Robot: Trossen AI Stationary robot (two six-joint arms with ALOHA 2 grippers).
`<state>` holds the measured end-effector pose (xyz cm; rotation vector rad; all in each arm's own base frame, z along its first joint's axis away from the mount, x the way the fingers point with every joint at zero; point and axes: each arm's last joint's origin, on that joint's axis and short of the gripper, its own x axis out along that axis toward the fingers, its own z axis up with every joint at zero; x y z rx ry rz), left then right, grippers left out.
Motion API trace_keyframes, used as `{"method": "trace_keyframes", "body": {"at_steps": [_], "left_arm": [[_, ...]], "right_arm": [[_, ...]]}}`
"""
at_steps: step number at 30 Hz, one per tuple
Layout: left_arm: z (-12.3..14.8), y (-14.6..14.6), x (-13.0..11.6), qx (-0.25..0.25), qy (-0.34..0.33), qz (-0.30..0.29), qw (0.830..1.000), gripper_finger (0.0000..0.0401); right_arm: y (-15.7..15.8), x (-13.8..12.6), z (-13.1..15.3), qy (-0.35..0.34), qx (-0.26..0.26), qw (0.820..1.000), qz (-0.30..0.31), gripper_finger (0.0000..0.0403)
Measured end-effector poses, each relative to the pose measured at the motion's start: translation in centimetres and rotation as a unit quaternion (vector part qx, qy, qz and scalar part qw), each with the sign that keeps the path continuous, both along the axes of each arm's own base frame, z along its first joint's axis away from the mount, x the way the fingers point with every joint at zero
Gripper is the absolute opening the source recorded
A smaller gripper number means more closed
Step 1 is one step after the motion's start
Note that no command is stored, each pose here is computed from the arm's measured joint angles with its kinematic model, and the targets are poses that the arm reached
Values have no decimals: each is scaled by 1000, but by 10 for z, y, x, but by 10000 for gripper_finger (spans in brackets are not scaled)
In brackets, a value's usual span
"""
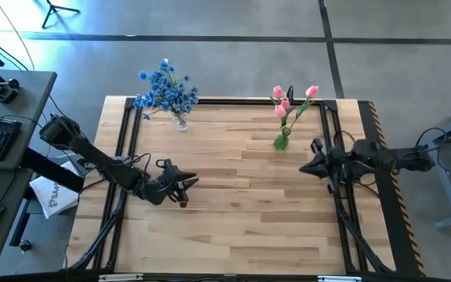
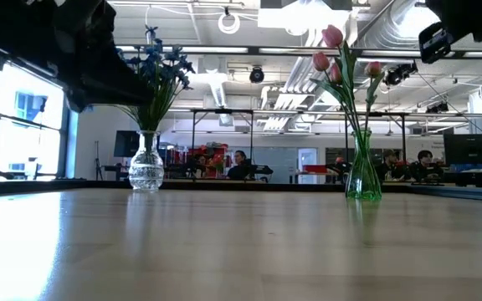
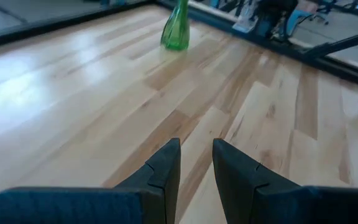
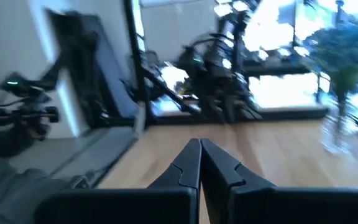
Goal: Sort flowers into vase by color
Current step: Return to Home Position
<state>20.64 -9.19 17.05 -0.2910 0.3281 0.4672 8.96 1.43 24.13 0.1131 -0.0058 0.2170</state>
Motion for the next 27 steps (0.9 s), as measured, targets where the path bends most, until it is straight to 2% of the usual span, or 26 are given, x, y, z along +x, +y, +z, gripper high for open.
{"method": "trace_keyframes", "body": {"at_steps": [3, 9, 13, 17, 21, 24, 27], "left_arm": [[5, 1, 4, 13, -13, -15, 1000, 80], [12, 3, 11, 17, -34, -44, 998, 80], [17, 11, 16, 26, -41, -62, 997, 80], [34, 28, 14, 37, -61, -71, 995, 80], [50, 50, -6, 40, -106, -90, 990, 80], [48, 65, -31, 40, -137, -94, 985, 73], [44, 76, -55, 37, -181, -91, 978, 63]], "right_arm": [[2, 5, -23, -35, -5, 999, 16, 1], [-2, 7, -51, -53, 9, 999, -2, 0], [-4, 5, -57, -63, 8, 998, -7, 0], [-6, 5, -58, -60, 0, 998, -4, 0], [-9, 6, -61, -50, -1, 999, -15, 0], [-8, 6, -61, -67, -3, 998, 14, 0], [-9, 6, -61, -66, 2, 998, 19, 0]]}}
